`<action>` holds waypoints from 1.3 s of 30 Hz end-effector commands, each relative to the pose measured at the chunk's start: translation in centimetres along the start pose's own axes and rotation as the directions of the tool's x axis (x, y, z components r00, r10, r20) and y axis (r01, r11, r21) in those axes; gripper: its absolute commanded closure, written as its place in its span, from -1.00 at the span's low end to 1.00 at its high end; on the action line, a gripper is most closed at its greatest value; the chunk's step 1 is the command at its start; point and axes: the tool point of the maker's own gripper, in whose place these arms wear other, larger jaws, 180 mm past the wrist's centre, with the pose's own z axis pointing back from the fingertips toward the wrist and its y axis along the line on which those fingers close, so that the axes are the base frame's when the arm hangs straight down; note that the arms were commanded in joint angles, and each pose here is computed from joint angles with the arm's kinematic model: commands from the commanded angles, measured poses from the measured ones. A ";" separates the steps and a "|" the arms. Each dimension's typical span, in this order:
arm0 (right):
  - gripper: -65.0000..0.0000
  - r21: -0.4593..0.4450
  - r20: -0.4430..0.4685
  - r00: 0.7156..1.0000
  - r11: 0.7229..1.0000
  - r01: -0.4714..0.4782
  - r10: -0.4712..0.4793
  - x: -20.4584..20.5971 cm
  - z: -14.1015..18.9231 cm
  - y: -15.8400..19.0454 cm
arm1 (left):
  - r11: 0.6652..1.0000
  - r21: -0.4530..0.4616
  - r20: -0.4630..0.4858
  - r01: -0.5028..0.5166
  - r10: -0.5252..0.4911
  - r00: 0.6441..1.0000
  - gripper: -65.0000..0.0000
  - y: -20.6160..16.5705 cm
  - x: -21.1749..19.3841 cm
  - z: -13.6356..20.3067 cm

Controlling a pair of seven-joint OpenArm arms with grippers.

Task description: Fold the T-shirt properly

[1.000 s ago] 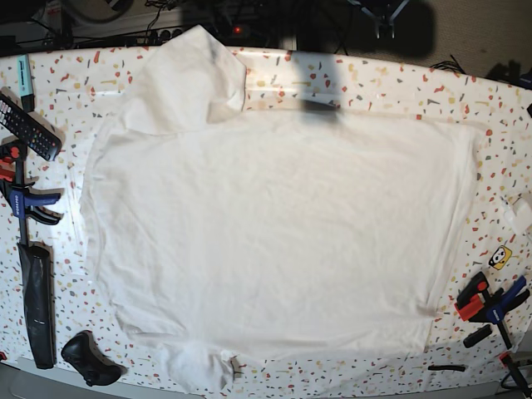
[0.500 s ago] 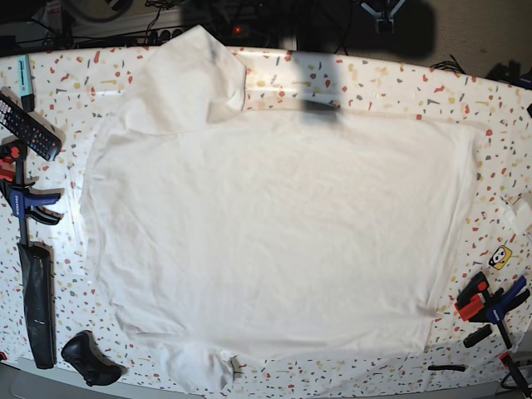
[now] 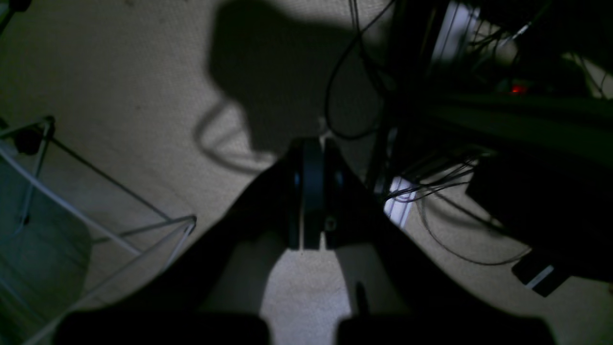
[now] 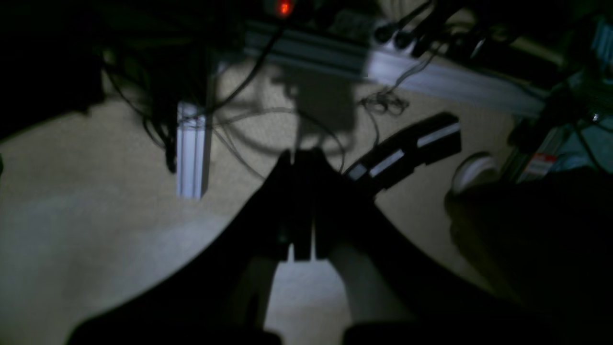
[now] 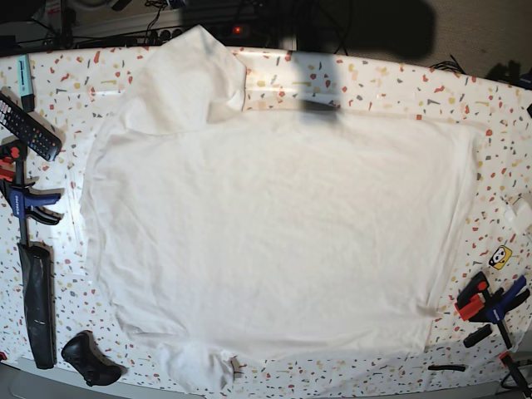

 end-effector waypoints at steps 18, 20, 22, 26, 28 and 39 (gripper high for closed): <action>1.00 0.029 0.511 0.859 0.999 0.020 -0.032 1.4 10.5 -0.4 | 0.999 0.026 0.541 0.037 -0.046 0.840 1.00 2.9 7.2 11.5; 1.00 0.048 0.582 0.812 0.999 0.017 -0.042 2.4 12.3 0.2 | 0.999 0.026 0.609 0.040 -0.048 0.792 1.00 3.1 8.8 13.4; 1.00 0.068 0.639 0.767 0.997 0.019 -0.059 3.3 14.0 1.0 | 0.999 0.025 0.683 0.043 -0.049 0.728 1.00 3.1 10.6 15.7; 1.00 0.109 0.680 0.728 0.994 0.027 -0.094 4.1 16.4 2.4 | 0.999 0.023 0.765 0.048 -0.048 0.642 1.00 3.3 13.5 19.1; 1.00 0.126 0.696 0.709 0.992 0.028 -0.109 4.7 17.5 2.9 | 0.999 0.021 0.796 0.049 -0.046 0.604 1.00 3.2 15.0 20.6; 1.00 0.149 0.836 0.525 0.987 0.062 -0.160 11.1 24.7 2.5 | 0.999 0.002 0.883 0.049 -0.025 0.469 1.00 2.8 22.1 26.2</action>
